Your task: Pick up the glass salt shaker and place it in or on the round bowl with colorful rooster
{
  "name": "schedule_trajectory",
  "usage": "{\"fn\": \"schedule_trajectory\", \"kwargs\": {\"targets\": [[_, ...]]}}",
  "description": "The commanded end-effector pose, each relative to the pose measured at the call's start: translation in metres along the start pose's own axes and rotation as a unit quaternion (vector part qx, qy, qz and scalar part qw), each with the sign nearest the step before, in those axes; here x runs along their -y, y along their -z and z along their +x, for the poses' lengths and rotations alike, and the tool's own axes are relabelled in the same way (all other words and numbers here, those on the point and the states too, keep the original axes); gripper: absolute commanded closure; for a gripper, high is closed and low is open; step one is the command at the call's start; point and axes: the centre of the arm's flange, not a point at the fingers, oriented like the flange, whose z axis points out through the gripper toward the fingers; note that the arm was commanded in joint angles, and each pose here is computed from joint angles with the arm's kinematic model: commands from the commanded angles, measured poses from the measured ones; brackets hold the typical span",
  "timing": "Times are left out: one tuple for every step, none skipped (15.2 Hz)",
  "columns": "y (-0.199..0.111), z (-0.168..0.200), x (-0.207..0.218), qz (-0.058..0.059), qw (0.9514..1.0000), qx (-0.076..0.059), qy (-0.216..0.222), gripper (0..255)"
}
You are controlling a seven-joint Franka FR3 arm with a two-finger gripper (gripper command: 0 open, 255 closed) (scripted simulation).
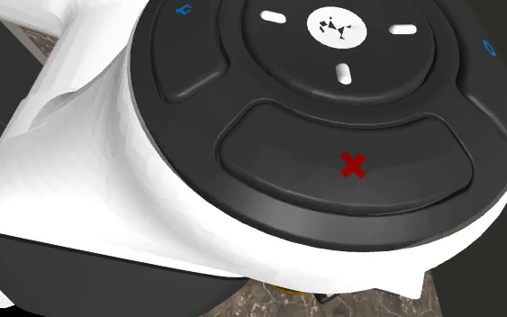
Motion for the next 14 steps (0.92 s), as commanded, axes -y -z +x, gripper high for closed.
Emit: {"fn": "schedule_trajectory", "kwargs": {"targets": [[0.000,0.000,0.000,0.000,1.0000,0.000,0.000,0],[0.000,0.000,0.000,0.000,1.0000,0.000,0.000,0],[0.000,0.000,0.000,0.000,1.0000,0.000,0.000,0],[0.013,0.000,0.000,0.000,1.0000,0.000,0.000,0],[0.026,0.000,0.000,0.000,1.0000,0.000,0.000,0],[0.040,0.000,0.000,0.000,1.0000,0.000,0.000,0],[0.050,0.000,0.000,0.000,1.0000,0.000,0.000,0],[0.050,0.000,0.000,0.000,1.0000,0.000,0.000,0],[0.050,0.000,0.000,0.000,1.0000,0.000,0.000,0],[0.050,0.000,0.000,0.000,1.0000,0.000,0.000,0],[0.050,0.000,0.000,0.000,1.0000,0.000,0.000,0],[0.050,0.000,0.000,0.000,1.0000,0.000,0.000,0],[0.050,0.000,0.000,0.000,1.0000,0.000,0.000,0],[0.050,0.000,0.000,0.000,1.0000,0.000,0.000,0]]}}
